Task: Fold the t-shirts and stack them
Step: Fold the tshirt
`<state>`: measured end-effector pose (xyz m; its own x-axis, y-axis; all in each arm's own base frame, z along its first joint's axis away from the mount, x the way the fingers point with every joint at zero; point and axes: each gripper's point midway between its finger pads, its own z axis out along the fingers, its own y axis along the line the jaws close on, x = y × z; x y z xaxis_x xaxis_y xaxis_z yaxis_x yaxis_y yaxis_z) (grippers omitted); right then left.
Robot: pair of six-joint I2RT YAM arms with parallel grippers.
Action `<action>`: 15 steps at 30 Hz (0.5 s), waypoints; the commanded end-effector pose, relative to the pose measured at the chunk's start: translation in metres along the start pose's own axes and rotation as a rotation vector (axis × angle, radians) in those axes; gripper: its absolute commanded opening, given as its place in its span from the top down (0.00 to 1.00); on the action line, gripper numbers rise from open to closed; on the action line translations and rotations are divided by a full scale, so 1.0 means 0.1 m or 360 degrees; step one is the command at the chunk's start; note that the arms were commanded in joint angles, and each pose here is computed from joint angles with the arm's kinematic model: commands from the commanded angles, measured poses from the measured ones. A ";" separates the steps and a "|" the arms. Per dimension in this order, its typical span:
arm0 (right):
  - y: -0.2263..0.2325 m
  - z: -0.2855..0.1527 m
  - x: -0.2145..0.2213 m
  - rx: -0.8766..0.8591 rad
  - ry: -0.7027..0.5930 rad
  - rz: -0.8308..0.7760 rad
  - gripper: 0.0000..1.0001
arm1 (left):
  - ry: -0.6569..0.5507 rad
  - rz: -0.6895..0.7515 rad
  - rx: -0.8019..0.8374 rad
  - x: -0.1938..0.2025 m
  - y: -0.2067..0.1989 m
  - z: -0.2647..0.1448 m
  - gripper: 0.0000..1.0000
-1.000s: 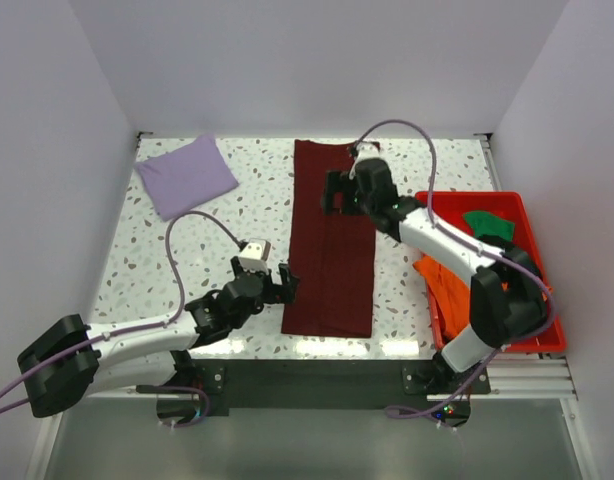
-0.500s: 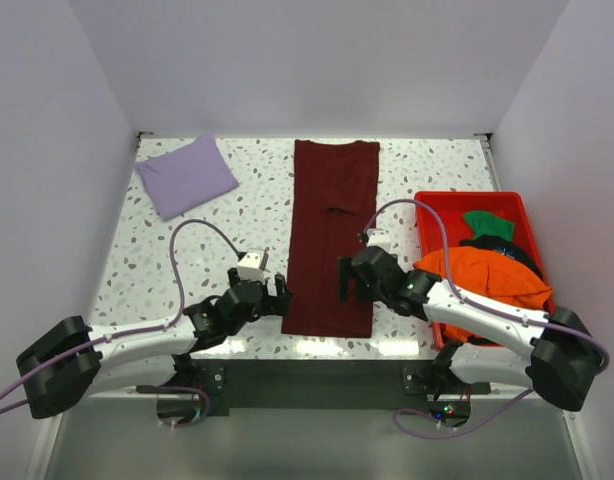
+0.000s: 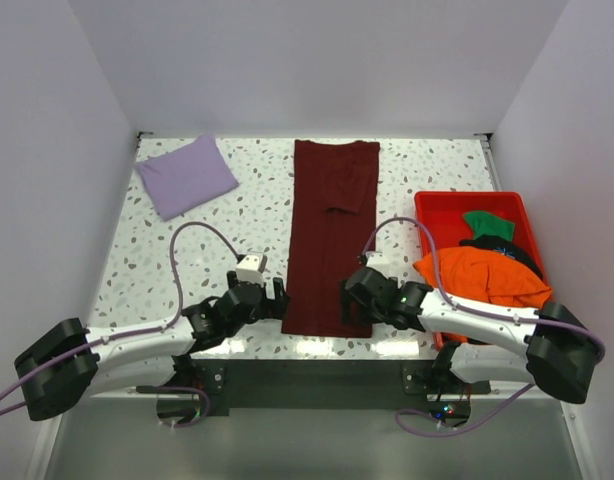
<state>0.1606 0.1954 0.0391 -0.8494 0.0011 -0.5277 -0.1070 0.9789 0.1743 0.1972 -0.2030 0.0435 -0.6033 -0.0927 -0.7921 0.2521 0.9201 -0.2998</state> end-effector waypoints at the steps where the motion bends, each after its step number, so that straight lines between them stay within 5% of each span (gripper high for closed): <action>1: -0.08 -0.05 0.05 0.0046 -0.0010 0.0082 0.07 | 0.0010 -0.0010 -0.0007 0.00 0.00 0.01 0.06; 8: -0.19 -0.08 0.14 0.0082 -0.0003 0.0127 0.10 | 0.0031 0.0006 0.0011 0.03 -0.03 0.03 0.06; 15: -0.17 -0.08 0.27 0.0038 0.0058 0.0153 0.26 | 0.0045 0.0014 0.0022 0.04 -0.05 0.04 0.06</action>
<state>0.1393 0.1792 0.0296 -0.8727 0.0551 -0.4852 -0.0412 0.9818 0.1856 0.1920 -0.2039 0.0316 -0.6350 -0.0579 -0.7704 0.2622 0.9219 -0.2853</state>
